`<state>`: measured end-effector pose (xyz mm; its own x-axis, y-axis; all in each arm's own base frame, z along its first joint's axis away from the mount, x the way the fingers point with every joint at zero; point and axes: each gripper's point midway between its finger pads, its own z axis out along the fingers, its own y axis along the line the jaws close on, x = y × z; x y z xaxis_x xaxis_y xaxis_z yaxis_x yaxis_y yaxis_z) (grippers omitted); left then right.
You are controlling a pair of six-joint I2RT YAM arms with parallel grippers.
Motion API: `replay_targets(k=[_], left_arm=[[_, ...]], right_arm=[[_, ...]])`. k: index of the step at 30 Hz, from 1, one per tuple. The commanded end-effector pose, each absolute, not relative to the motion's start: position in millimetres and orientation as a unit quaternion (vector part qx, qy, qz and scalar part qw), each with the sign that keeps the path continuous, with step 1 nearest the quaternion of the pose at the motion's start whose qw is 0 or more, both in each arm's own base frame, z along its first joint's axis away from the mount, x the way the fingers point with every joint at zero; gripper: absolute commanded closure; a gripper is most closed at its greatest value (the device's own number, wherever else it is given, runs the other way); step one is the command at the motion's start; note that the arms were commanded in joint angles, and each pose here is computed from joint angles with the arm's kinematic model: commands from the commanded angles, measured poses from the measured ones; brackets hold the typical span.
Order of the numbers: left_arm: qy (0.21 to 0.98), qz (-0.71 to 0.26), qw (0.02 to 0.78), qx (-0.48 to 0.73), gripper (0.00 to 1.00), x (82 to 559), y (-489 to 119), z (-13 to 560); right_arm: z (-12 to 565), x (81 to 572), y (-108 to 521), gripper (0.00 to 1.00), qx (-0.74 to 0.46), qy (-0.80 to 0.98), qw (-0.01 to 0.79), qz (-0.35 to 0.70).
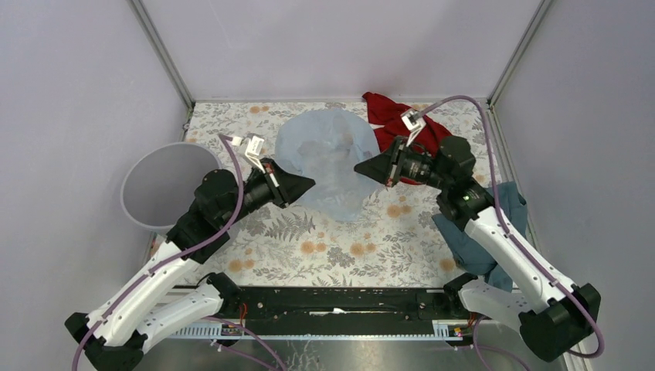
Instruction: Put the trash bags into the trash bin
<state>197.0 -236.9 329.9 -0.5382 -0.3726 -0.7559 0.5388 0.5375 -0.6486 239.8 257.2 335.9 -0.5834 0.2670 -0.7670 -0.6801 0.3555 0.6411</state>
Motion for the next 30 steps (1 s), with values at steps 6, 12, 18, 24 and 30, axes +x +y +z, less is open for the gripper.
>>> replay_targets(k=[6,12,18,24,30], left_arm=[[0.69,-0.57,0.44,0.078,1.0,182.4,-277.3,367.1],[0.711,-0.561,0.422,0.046,1.0,193.2,-282.4,347.6],[0.713,-0.56,0.422,0.025,1.0,200.7,-284.1,340.7],[0.712,-0.56,0.423,0.018,1.0,205.3,-286.6,342.7],[0.712,-0.565,0.417,0.016,1.0,205.2,-288.5,340.1]], right_arm=[[345.9,200.3,321.5,1.0,-0.235,0.665,0.376,0.601],[322.7,192.7,326.7,0.94,-0.253,0.674,0.364,0.591],[318.1,185.5,329.3,0.9,-0.249,0.66,0.36,0.61],[315.9,170.5,337.0,0.78,-0.269,0.646,0.353,0.621],[318.2,172.4,335.7,0.51,-0.262,0.644,0.37,0.617]])
